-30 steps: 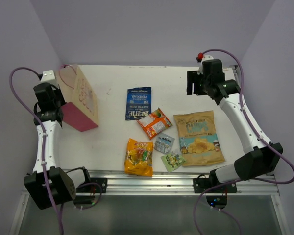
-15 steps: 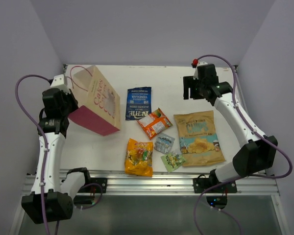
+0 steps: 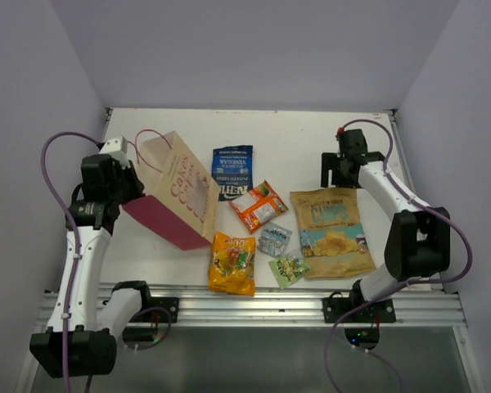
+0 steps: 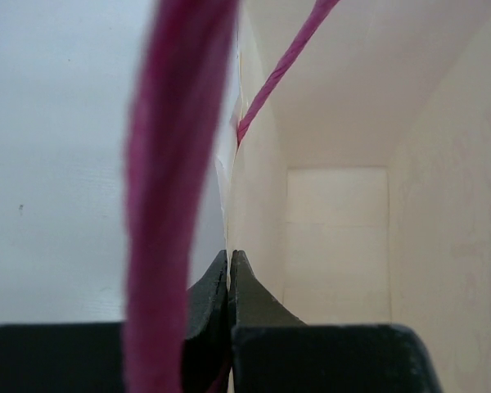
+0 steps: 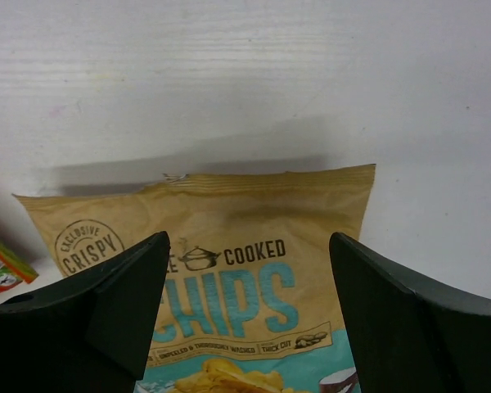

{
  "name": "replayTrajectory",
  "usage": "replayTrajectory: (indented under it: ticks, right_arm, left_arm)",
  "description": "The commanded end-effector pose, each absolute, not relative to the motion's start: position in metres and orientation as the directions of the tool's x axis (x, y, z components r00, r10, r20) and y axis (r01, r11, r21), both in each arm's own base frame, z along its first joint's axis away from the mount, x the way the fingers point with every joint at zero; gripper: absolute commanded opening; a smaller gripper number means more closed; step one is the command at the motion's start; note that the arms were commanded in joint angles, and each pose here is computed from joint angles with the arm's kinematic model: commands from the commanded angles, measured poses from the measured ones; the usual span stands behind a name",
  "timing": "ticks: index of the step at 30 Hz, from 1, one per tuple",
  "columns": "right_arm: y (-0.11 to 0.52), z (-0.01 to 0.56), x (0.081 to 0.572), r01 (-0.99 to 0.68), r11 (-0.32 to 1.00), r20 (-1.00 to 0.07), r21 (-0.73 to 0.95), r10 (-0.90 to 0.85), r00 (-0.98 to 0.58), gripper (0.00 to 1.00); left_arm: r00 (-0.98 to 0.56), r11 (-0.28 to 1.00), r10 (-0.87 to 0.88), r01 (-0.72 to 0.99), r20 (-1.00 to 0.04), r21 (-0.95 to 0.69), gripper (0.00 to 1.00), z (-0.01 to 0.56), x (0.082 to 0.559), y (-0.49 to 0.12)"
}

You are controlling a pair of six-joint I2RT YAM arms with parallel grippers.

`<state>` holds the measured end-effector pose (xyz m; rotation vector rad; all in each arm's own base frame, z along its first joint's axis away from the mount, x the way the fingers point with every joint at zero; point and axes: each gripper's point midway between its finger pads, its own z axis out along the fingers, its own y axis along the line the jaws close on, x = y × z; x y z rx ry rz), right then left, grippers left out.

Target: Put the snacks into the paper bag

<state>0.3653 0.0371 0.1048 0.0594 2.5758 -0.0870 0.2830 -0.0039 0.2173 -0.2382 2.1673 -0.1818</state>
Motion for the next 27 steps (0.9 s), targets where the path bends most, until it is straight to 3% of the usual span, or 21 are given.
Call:
replayTrajectory:
  ticks: [1,4,17,27]
  right_arm:
    - [0.016,0.112,0.364,0.126,0.99,-0.568,-0.06,0.07,-0.82,0.84]
    - [0.011,0.104,0.354,0.136,0.989,-0.538,-0.051,0.087,-0.838,0.89]
    - [0.006,0.085,0.329,0.172,0.984,-0.467,-0.054,0.128,-0.875,0.9]
    - [-0.012,0.069,0.317,0.209,0.971,-0.455,-0.116,0.135,-0.88,0.98]
  left_arm:
    - [-0.56,0.982,-0.181,-0.062,-0.809,-0.178,0.0,0.236,0.285,-0.009]
    - [-0.584,0.991,-0.132,-0.067,-0.801,-0.115,0.0,0.234,0.286,-0.006]
    - [-0.586,0.987,-0.005,-0.131,-0.81,0.088,0.0,0.255,0.284,0.003]
    - [-0.595,0.995,-0.028,-0.091,-0.803,0.033,0.0,0.229,0.273,-0.008]
